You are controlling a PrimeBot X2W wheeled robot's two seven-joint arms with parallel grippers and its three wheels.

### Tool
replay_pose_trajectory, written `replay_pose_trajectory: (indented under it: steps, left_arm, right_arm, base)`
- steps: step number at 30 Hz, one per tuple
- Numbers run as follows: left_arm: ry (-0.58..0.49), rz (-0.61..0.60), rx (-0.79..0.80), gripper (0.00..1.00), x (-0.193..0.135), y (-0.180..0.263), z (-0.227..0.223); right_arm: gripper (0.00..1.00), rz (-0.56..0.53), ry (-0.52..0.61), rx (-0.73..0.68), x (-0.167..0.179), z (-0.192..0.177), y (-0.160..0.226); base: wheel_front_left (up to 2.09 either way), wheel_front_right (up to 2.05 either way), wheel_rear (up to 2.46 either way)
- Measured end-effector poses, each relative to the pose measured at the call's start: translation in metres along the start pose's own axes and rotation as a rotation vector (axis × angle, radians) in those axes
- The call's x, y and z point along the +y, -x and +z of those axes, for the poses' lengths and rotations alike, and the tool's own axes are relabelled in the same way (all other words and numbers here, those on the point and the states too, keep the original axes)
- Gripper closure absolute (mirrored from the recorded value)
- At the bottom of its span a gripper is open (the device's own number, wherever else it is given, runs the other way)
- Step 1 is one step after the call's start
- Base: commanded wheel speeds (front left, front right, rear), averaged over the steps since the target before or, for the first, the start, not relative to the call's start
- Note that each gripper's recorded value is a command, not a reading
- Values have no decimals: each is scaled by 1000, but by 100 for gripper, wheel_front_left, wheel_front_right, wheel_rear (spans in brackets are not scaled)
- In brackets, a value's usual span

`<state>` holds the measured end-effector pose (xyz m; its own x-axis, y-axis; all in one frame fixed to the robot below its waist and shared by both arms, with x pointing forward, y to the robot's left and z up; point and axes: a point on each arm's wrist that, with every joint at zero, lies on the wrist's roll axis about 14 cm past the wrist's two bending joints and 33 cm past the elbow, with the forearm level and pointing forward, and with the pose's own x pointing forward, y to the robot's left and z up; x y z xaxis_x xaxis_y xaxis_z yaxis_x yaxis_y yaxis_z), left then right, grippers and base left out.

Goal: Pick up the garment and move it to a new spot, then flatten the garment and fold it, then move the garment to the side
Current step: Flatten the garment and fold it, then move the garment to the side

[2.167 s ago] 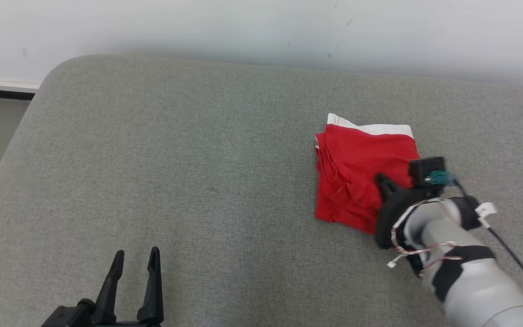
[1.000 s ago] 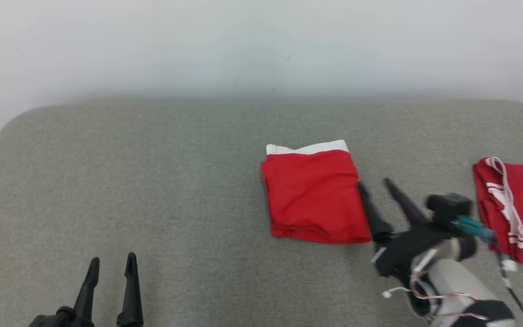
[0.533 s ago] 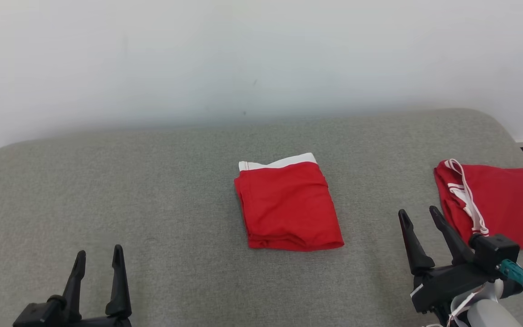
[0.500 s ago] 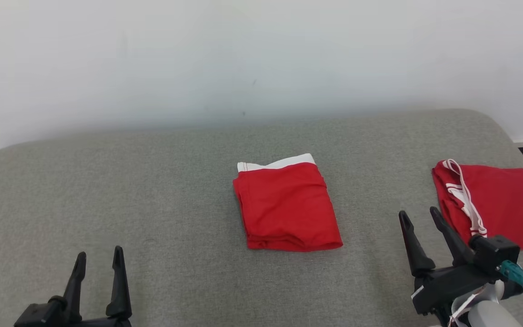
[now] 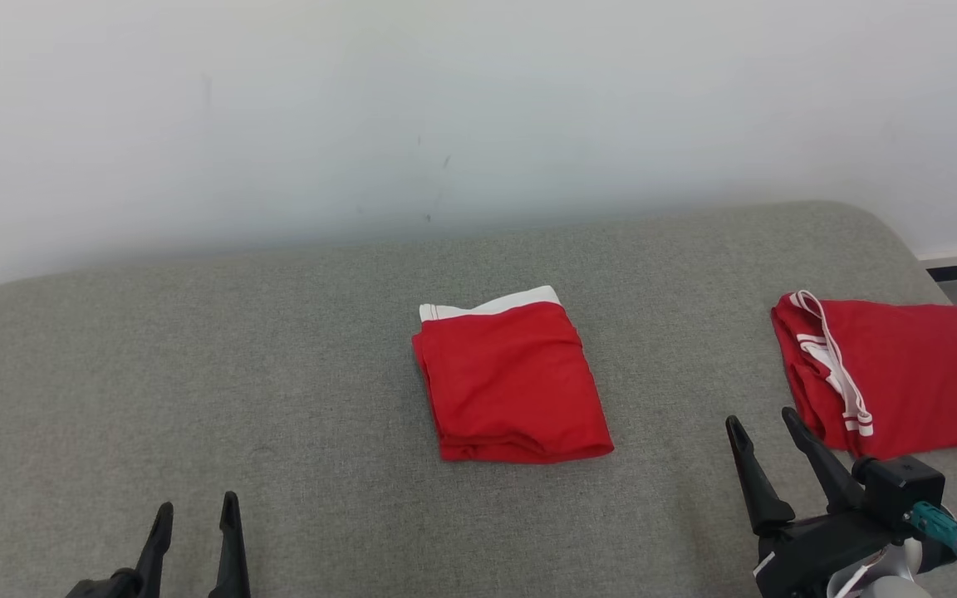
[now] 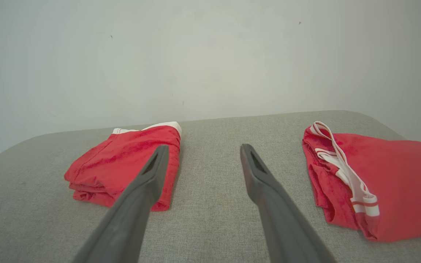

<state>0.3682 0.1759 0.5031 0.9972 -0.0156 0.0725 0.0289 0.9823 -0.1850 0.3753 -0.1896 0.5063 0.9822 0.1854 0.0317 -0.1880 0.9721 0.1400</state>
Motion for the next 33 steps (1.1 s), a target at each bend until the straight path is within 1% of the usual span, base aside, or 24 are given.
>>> replay_pose_trajectory:
  steps: [19, 30, 33]
  left_arm:
    - [-8, 12, 14, 0, 3, 1, -4]
    - [-10, 26, 20, 0, 6, 3, -7]
    - [6, 28, 8, 0, 6, 3, -3]
  right_arm:
    - [0, 16, -16, 11, 10, -6, -4]
    - [0, 43, 8, 46, 12, -15, -10]
    - [0, 69, 27, 49, 16, -11, -18]
  base:
    - [0, 0, 0]
    - [0, 0, 0]
    - [0, 0, 0]
